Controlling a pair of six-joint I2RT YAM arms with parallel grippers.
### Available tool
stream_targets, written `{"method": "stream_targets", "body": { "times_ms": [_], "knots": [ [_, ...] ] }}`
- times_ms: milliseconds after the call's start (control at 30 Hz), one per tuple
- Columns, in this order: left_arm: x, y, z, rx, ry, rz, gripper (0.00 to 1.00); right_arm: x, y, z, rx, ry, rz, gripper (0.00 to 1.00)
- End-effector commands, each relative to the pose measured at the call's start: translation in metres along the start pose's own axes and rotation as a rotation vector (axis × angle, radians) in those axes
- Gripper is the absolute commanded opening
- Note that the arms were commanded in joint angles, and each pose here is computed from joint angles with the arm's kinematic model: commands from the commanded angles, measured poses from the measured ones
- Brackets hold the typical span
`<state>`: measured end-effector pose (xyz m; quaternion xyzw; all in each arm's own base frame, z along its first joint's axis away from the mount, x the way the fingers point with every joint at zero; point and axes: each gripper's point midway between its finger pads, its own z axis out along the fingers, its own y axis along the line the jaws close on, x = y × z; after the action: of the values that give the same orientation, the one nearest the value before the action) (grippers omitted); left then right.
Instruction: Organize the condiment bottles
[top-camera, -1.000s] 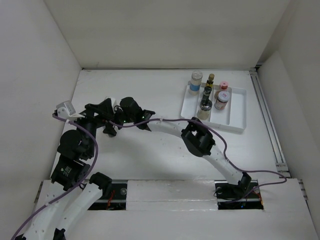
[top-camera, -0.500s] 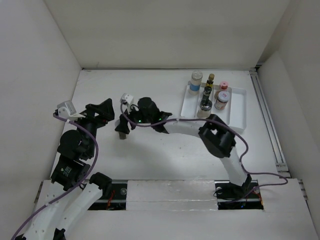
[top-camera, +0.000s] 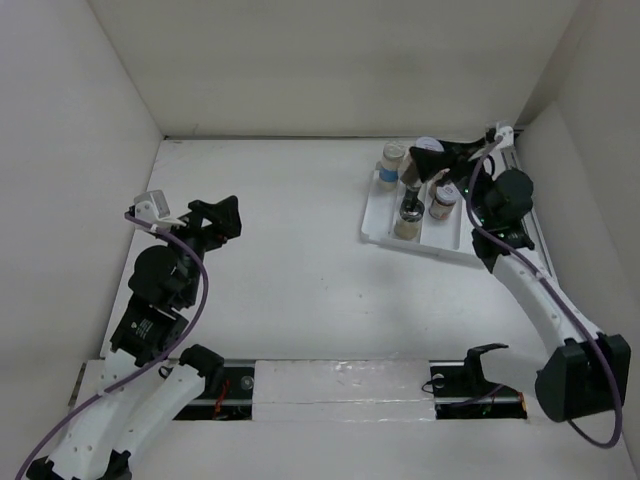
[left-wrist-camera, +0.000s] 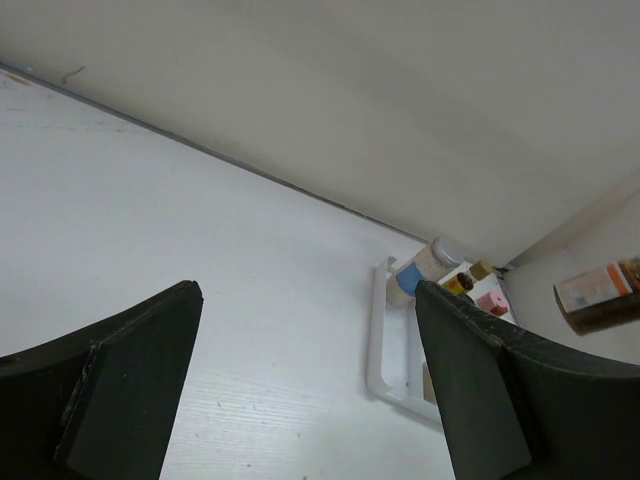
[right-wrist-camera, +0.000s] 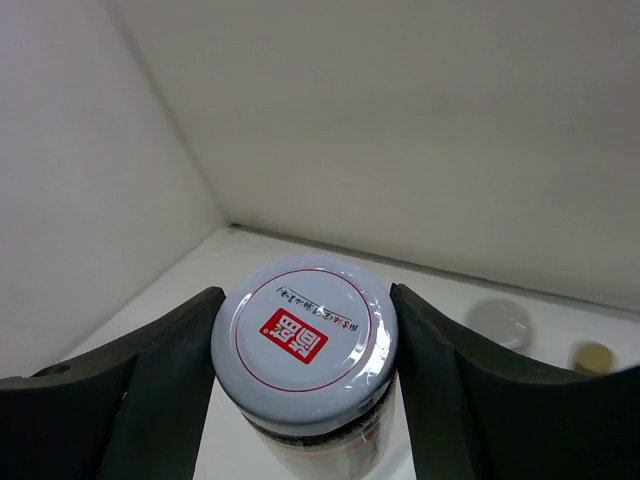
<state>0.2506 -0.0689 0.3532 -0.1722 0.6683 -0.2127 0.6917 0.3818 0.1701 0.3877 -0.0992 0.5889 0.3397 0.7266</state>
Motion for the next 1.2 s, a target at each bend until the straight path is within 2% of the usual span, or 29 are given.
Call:
{"method": "stream_targets", "body": {
  "times_ms": [0, 33, 100, 233, 367, 500, 667, 733, 1067, 1167],
  "knots": [
    [-0.008, -0.009, 0.001, 0.037, -0.023, -0.004, 0.83, -0.018, -0.049, -0.034, 0.213, -0.033, -0.049, 0.47],
    [-0.01, -0.01, 0.001, 0.041, -0.03, -0.008, 0.83, -0.032, -0.054, -0.046, 0.255, -0.056, -0.083, 0.47],
    [-0.007, -0.009, 0.004, 0.036, -0.021, -0.003, 0.83, -0.03, -0.086, -0.069, 0.404, -0.041, -0.094, 0.47],
    [-0.004, -0.009, 0.006, 0.032, -0.013, 0.001, 0.83, -0.015, -0.118, -0.096, 0.563, -0.021, -0.087, 0.47],
    [0.003, -0.011, 0.009, 0.042, 0.012, 0.008, 0.83, 0.025, -0.152, -0.113, 0.673, 0.058, -0.039, 0.47],
    [0.004, -0.013, 0.009, 0.054, 0.018, 0.018, 0.83, 0.062, -0.172, -0.11, 0.688, 0.133, -0.003, 0.46],
    [0.005, -0.015, 0.009, 0.062, 0.023, 0.018, 0.83, 0.081, -0.188, -0.103, 0.695, 0.135, 0.02, 0.46],
    [0.007, -0.014, 0.011, 0.058, 0.03, 0.021, 0.83, 0.099, -0.198, -0.103, 0.71, 0.173, 0.033, 0.46],
    [0.01, -0.018, 0.013, 0.072, 0.048, 0.025, 0.83, 0.128, -0.211, -0.088, 0.744, 0.177, 0.035, 0.46],
    [0.01, -0.018, 0.013, 0.073, 0.048, 0.034, 0.83, 0.136, -0.206, -0.084, 0.751, 0.192, 0.021, 0.51]
  ]
}}
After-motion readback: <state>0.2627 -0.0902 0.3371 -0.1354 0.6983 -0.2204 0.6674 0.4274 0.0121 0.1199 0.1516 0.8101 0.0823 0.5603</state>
